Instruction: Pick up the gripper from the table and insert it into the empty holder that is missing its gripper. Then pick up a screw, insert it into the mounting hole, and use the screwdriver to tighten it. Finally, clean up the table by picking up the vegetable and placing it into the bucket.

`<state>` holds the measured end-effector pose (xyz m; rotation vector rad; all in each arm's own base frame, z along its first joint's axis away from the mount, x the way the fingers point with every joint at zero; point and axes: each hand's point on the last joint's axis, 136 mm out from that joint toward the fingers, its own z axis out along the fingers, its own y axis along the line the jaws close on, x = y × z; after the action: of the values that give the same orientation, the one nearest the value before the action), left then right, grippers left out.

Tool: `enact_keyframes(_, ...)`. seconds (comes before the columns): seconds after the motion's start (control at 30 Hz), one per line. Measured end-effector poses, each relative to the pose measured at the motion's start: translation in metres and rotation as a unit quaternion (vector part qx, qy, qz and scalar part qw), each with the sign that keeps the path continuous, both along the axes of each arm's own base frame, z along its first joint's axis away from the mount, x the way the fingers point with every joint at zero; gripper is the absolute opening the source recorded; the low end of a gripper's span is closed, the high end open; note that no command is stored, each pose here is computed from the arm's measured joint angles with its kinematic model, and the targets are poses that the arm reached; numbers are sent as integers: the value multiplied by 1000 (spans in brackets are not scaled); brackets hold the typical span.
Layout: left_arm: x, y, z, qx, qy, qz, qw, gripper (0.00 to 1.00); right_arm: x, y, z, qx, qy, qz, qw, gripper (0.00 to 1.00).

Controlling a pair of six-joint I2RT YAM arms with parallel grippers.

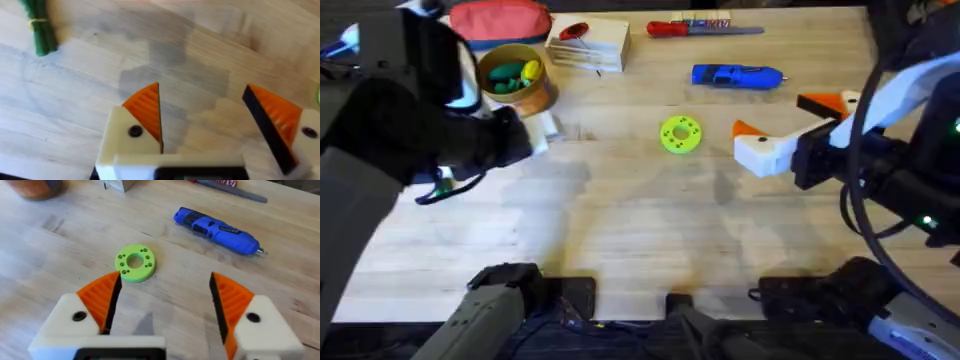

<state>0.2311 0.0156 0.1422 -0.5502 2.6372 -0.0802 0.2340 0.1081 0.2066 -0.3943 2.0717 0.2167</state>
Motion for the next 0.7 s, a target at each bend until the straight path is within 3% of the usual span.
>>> enact_keyframes(0.13, -4, 42, -13, 0, 29, 85, 996, 985, 0, 0, 0, -7, -3, 4, 1000, 992)
enact_keyframes(0.27, -4, 77, -15, 6, 22, 149, 989, 985, 0, 0, 0, -10, -4, 6, 1000, 992)
enact_keyframes(0.43, -5, 129, -11, 40, -4, 228, 973, 985, 0, 0, 0, -16, -6, 10, 1000, 992)
enact_keyframes(0.57, -5, 158, -15, 74, -1, 232, 970, 985, 0, 0, 0, -19, -7, 12, 1000, 992)
enact_keyframes(0.7, -6, 169, -29, 92, 32, 189, 977, 985, 0, 0, 0, -21, -8, 13, 1000, 992)
